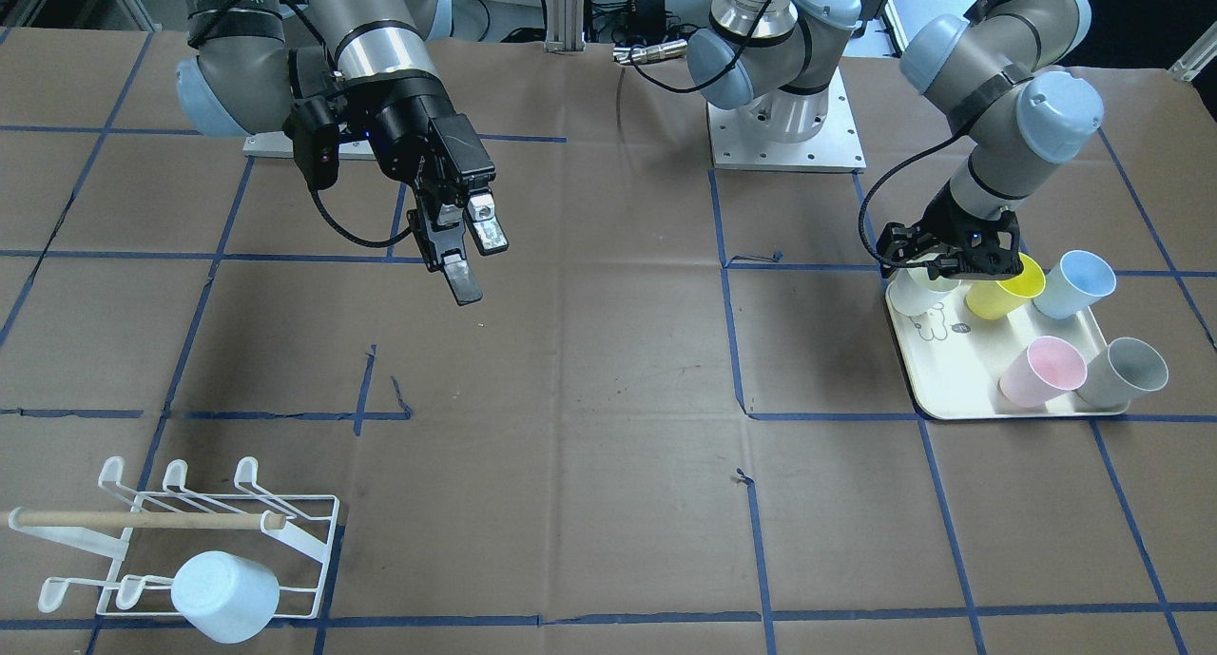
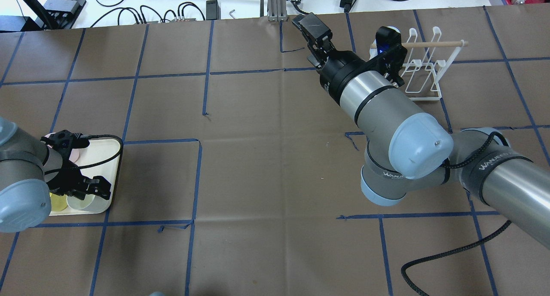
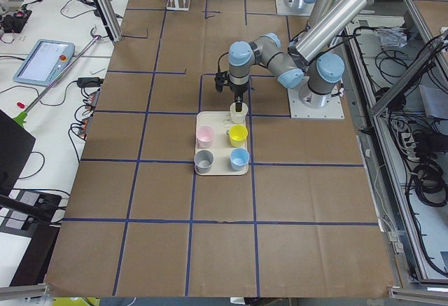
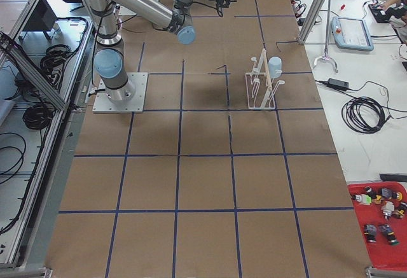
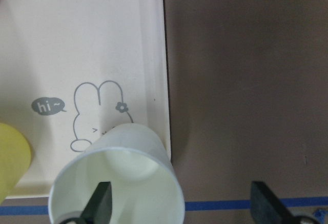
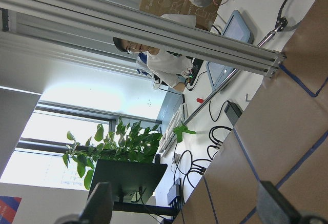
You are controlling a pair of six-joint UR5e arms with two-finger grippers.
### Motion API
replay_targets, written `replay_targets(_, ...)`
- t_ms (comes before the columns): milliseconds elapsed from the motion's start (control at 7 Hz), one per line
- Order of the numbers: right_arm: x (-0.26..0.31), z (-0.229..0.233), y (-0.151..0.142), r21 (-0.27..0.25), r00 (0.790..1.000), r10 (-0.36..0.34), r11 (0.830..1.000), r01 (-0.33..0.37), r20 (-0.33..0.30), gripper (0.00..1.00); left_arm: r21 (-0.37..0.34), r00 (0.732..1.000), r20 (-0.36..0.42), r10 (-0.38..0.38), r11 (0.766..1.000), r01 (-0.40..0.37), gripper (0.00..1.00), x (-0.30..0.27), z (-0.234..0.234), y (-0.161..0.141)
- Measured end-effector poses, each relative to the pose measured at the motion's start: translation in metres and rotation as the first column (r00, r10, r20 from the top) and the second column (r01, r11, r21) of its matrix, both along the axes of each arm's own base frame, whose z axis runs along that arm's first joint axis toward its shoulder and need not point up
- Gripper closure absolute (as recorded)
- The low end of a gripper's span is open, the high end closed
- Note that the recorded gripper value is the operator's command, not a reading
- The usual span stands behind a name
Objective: Transfer IKEA cup to right arm and place on rack
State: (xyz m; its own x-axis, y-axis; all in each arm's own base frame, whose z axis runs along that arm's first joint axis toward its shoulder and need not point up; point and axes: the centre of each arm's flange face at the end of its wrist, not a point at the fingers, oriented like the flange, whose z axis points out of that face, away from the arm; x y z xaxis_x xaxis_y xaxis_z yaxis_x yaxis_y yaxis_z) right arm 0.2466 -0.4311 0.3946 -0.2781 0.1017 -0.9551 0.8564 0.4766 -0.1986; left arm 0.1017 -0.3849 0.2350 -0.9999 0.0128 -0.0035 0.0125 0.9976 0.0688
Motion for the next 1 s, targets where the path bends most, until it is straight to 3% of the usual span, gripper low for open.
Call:
replay_targets(571,-0.001,-0.005,0.003,0.021,0.999,-0.014,1.000,0.014,0.041,0.00,-0.031,1.000,0.015,-0.009,0.999,0.009,1.00,0.007,0.020,-0.012)
replay_targets(1000,0.000,-0.005,0.003,0.023,0.999,-0.015,1.000,0.014,0.042,0.00,-0.062,0.995,0.022,-0.098,0.993,0.100,1.00,0.008,0.109,-0.071)
